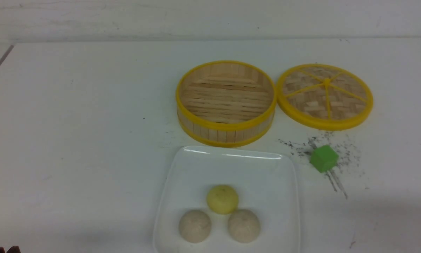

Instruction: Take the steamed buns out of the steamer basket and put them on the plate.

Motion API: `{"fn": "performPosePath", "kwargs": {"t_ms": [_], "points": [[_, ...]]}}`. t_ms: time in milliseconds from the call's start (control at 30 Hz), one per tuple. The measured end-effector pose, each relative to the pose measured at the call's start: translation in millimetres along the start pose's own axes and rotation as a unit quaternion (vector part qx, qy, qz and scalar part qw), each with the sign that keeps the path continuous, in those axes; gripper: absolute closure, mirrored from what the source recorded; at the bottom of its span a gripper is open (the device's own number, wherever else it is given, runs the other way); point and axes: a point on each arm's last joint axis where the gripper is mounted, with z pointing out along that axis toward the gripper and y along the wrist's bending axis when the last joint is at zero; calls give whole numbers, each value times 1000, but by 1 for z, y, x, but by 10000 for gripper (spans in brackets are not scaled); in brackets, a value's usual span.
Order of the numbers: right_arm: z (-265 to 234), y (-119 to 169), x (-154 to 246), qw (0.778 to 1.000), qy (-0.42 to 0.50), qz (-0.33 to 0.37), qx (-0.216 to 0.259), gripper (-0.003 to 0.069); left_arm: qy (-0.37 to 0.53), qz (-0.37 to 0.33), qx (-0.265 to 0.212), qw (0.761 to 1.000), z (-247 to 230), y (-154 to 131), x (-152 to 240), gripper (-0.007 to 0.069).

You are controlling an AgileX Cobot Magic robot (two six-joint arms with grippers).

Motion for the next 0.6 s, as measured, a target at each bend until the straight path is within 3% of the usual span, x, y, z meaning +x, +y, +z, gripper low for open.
{"fn": "performPosePath", "kwargs": {"t_ms": [133,333,600], "points": [[0,-3,3,999,21,-47,20,419,0,0,0,1000,0,0,0,450],[-2,-10,17,980,109,-164,43,419,0,0,0,1000,0,0,0,445],[-5,-12,29,959,178,-220,32,419,0,0,0,1000,0,0,0,445]]}}
